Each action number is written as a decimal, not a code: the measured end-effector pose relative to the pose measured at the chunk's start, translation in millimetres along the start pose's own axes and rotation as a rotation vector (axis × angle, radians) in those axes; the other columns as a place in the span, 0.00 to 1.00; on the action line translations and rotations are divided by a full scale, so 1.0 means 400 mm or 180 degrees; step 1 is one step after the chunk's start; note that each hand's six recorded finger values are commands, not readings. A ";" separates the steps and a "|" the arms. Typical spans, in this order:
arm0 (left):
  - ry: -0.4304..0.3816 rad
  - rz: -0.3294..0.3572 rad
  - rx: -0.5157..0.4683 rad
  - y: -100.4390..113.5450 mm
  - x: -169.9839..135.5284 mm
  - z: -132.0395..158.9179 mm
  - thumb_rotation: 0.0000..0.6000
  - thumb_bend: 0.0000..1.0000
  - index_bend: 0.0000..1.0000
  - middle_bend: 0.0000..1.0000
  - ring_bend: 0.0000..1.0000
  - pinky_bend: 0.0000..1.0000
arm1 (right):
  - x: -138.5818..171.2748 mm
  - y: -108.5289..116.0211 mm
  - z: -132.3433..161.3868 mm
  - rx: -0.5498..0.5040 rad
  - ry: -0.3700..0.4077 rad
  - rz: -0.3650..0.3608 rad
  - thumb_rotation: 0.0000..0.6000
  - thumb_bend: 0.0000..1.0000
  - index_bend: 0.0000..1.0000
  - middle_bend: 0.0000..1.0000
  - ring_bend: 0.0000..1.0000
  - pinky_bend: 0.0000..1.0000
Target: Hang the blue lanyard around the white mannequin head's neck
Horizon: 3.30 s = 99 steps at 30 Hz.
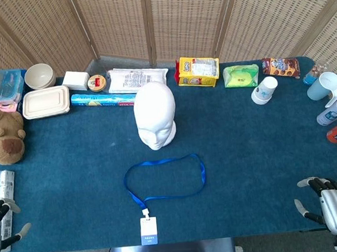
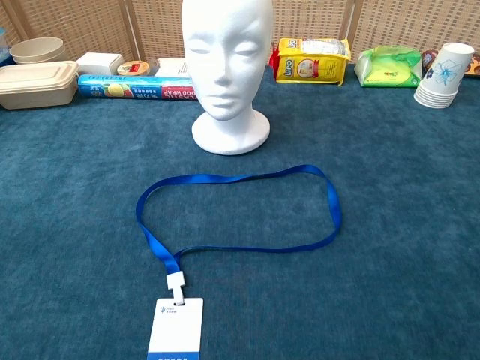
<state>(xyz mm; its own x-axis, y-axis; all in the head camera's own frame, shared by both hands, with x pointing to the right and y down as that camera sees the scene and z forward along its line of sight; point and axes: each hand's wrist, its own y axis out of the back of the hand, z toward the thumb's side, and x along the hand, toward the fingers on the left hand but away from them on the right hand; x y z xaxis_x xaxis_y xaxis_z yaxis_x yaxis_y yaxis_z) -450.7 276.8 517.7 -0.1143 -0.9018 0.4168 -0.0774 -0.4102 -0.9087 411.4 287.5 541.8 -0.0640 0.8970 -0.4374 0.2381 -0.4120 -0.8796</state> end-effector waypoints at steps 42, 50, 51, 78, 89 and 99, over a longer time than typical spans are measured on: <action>-0.0177 0.0027 0.0007 0.025 0.074 0.044 0.92 0.16 0.49 0.38 0.35 0.24 | -0.183 0.002 0.208 -0.0200 0.0570 0.0026 0.86 0.35 0.44 0.79 0.93 0.96; -0.0217 0.0034 0.0048 0.028 0.099 0.057 0.92 0.16 0.49 0.38 0.35 0.24 | -0.247 -0.030 0.296 -0.0217 0.0682 0.0155 0.87 0.30 0.46 0.87 1.00 1.00; -0.0223 0.0035 0.0052 0.029 0.102 0.059 0.92 0.16 0.49 0.38 0.35 0.24 | -0.253 -0.035 0.303 -0.0214 0.0676 0.0173 0.86 0.30 0.46 0.87 1.00 1.00; -0.0351 -0.0094 0.0114 0.017 0.168 0.085 0.93 0.16 0.49 0.38 0.35 0.24 | -0.368 -0.266 0.553 0.0364 0.0550 0.0650 0.86 0.27 0.46 0.90 1.00 1.00; -0.0414 -0.0176 0.0113 0.005 0.196 0.093 0.93 0.16 0.49 0.38 0.35 0.24 | -0.387 -0.317 0.600 0.0566 0.0271 0.0645 0.86 0.26 0.46 0.90 1.00 1.00; -0.0393 -0.0285 0.0100 -0.015 0.208 0.080 0.93 0.16 0.49 0.38 0.35 0.24 | -0.403 -0.344 0.628 0.0704 0.0030 0.0609 0.86 0.26 0.44 0.90 1.00 1.00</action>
<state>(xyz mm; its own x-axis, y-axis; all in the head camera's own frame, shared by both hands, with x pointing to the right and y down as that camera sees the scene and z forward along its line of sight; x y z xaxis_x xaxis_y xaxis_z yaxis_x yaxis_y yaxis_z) -428.2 199.8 557.4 0.0144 -0.8705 0.4920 -0.0505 -0.4921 -0.8691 145.7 159.3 686.2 -0.0290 0.8007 -0.5984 0.0279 -0.5978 -0.8012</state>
